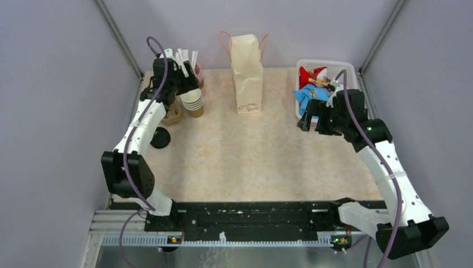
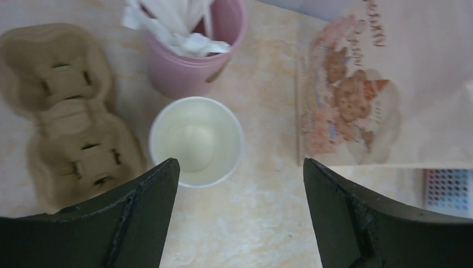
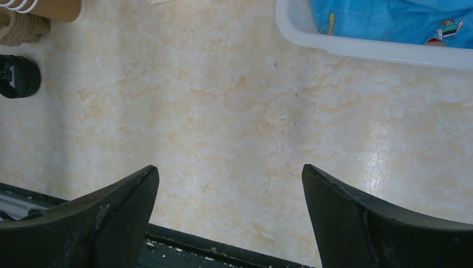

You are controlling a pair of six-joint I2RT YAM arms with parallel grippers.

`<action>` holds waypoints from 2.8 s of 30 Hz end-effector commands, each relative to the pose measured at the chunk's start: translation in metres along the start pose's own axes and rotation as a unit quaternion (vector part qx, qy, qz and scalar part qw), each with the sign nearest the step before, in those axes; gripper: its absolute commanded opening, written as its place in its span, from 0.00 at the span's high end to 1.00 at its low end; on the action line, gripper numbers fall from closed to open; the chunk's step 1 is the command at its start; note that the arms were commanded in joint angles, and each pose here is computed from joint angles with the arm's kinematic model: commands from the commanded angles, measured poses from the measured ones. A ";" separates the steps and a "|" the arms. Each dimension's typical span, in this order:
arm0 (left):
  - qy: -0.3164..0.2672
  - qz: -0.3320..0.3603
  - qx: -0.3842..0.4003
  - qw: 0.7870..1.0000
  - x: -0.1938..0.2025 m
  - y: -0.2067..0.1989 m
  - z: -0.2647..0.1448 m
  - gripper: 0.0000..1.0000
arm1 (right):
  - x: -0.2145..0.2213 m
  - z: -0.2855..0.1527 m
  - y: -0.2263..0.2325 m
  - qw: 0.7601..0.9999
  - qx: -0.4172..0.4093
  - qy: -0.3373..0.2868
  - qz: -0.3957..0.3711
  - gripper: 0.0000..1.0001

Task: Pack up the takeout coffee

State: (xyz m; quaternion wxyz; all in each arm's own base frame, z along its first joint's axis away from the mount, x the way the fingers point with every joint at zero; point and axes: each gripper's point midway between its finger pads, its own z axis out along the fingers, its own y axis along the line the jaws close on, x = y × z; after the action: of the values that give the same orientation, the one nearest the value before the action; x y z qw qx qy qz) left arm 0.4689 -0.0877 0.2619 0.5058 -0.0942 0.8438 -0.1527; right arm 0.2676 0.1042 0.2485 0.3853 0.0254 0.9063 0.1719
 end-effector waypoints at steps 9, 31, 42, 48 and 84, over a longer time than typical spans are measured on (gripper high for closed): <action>0.088 0.015 -0.212 0.973 0.017 0.097 0.027 0.39 | -0.014 0.007 0.004 1.000 -0.007 -0.018 0.013 0.01; 0.109 0.017 -0.205 0.973 0.026 0.102 0.046 0.71 | -0.009 0.022 0.002 1.000 -0.003 -0.001 0.021 0.01; 0.105 0.027 -0.196 0.974 0.019 0.099 0.047 0.74 | -0.006 0.025 0.002 1.000 -0.004 0.007 0.023 0.01; 0.112 0.027 -0.192 0.975 0.023 0.099 0.051 0.77 | -0.005 0.027 0.003 1.000 -0.007 0.009 0.026 0.01; 0.074 0.020 -0.163 0.984 -0.018 0.074 0.028 1.00 | -0.001 0.023 0.004 1.000 -0.013 0.008 0.024 0.01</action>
State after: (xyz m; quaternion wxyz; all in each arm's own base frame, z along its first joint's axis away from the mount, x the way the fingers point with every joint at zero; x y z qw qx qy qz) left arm 0.5002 -0.0153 0.1857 0.3707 -0.1447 0.9174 0.0108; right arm 0.2832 0.1145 0.2248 0.3536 0.0463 0.9160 0.1840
